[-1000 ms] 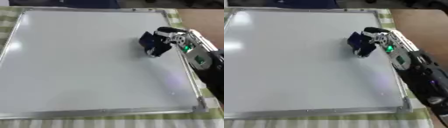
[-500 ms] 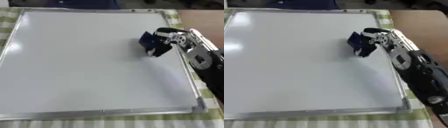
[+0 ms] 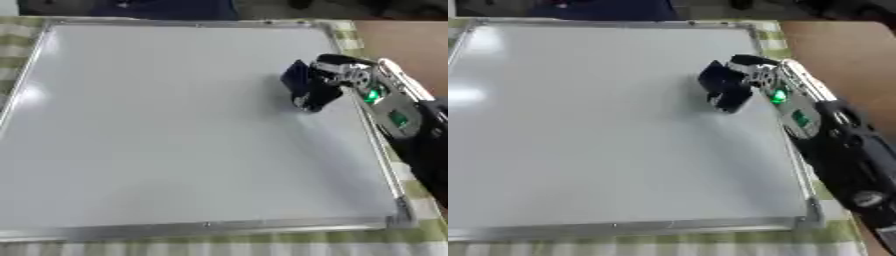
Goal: Wipe the whiteboard clean with a brush.
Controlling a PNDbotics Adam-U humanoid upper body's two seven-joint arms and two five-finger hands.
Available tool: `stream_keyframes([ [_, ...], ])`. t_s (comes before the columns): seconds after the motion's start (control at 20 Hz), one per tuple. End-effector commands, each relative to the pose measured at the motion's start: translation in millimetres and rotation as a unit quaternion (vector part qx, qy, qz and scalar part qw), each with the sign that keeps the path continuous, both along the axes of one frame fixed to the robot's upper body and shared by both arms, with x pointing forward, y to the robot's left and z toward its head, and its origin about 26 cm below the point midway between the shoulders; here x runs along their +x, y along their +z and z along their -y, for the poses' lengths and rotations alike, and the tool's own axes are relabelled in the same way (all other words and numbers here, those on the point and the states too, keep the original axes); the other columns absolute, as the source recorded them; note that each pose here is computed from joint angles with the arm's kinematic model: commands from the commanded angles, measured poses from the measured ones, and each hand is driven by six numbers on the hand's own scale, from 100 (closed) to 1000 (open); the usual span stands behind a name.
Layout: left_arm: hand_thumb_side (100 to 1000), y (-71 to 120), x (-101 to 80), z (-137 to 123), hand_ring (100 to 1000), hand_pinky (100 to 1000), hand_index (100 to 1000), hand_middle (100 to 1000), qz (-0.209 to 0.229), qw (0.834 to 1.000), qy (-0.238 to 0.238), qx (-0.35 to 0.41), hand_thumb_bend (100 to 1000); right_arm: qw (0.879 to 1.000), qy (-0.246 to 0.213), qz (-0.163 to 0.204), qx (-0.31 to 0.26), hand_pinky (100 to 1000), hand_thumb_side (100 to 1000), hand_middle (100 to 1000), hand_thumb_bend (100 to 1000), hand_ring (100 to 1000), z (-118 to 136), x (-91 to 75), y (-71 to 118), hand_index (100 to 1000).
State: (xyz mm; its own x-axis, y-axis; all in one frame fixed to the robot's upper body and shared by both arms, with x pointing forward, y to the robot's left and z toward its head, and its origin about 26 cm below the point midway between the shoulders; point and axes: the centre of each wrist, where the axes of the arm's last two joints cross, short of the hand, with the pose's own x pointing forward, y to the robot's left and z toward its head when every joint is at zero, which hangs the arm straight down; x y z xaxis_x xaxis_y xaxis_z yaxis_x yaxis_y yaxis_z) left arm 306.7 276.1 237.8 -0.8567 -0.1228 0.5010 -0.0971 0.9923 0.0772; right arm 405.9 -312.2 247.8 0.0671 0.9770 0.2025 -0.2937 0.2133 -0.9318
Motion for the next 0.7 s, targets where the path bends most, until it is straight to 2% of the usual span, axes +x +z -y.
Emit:
stream_keyframes([
  [0.05,1000,8.0,-3.2,0,858,708,864,833,0.015,1.000,-0.002,0.004,273,0.999,-0.027,-0.013,-0.013,634,296,461,100,715,10,4.5,-6.6,689],
  [0.25,1000,8.5,-3.1,0,858,708,864,834,0.015,1.000,-0.003,0.004,273,0.999,-0.039,0.001,-0.031,634,272,456,100,713,11,6.5,-2.1,685],
  [0.4,1000,8.7,-3.1,0,858,708,861,833,0.016,1.000,-0.005,0.004,272,0.999,-0.028,0.001,-0.037,637,253,481,100,724,9,5.9,0.4,681],
  [0.6,1000,9.1,-3.0,0,855,707,860,833,0.016,1.000,-0.005,0.004,275,0.999,0.001,0.000,-0.032,659,300,617,100,767,5,1.4,9.0,677],
  [0.7,1000,9.3,-3.0,1,855,706,860,833,0.016,1.000,-0.006,0.003,275,1.000,0.008,0.001,-0.030,679,325,723,100,807,4,0.0,12.7,653],
])
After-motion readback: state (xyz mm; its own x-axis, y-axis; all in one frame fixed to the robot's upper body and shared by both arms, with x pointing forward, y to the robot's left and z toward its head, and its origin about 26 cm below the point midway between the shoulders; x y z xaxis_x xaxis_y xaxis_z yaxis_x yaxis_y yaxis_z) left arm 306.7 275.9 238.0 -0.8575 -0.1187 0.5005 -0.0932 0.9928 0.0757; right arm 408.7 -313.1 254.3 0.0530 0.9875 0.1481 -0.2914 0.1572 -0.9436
